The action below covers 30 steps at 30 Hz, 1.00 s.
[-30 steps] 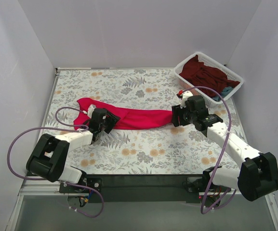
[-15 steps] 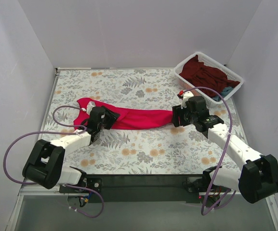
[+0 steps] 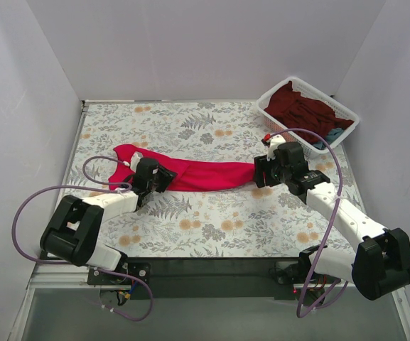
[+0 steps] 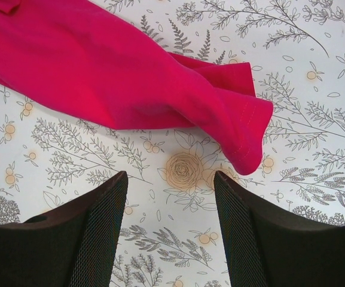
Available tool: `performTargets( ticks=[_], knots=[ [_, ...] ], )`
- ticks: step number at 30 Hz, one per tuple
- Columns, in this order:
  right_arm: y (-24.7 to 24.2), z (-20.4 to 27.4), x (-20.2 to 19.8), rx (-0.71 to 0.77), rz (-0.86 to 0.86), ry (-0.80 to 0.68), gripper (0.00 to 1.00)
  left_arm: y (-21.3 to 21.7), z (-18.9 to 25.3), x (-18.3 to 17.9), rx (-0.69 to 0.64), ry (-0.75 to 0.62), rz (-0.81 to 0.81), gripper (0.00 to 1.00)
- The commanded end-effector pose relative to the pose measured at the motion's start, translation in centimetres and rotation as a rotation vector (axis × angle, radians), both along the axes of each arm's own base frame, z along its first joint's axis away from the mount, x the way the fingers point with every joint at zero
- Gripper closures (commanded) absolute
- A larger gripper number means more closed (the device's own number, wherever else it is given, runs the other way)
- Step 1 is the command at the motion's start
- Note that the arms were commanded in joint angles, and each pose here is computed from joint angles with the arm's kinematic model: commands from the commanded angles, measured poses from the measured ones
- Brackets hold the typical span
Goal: Fold and stack the t-shirts
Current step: Flatten the tshirt out
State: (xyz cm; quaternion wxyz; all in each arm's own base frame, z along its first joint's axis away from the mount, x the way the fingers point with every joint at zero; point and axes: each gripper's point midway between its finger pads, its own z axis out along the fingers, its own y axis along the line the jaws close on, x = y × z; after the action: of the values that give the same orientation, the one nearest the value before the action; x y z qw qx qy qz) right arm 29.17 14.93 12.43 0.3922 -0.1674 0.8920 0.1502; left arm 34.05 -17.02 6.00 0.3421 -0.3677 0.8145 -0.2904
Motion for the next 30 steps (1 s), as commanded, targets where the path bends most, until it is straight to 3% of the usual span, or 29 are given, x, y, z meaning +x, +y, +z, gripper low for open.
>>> performTargets(
  ticks=[1, 5, 6, 12, 19, 30],
  knots=[
    [0.4, 0.9, 0.5, 0.027, 0.001, -0.044, 0.34, -0.4, 1.1, 1.0, -0.014, -0.042, 0.008, 0.69],
    [0.3, 0.8, 0.6, 0.024, -0.010, -0.044, 0.34, -0.2, 1.7, 1.0, -0.006, -0.057, 0.012, 0.91],
    [0.2, 0.8, 0.6, 0.020, -0.014, -0.048, 0.34, -0.1, 2.0, 1.0, -0.002, -0.064, 0.015, 1.00],
    [-1.3, 1.2, 1.6, -0.016, -0.104, -0.072, 0.30, 2.7, 8.8, 1.5, 0.140, -0.195, 0.048, 1.00],
    [-0.8, 3.6, 2.8, 0.036, -0.095, -0.106, 0.25, 9.2, 18.8, -1.4, 0.291, -0.380, 0.140, 1.00],
    [2.1, 2.4, 2.6, 0.108, 0.035, -0.013, 0.27, 16.8, 24.6, -8.1, 0.467, -0.492, 0.332, 1.00]
  ],
)
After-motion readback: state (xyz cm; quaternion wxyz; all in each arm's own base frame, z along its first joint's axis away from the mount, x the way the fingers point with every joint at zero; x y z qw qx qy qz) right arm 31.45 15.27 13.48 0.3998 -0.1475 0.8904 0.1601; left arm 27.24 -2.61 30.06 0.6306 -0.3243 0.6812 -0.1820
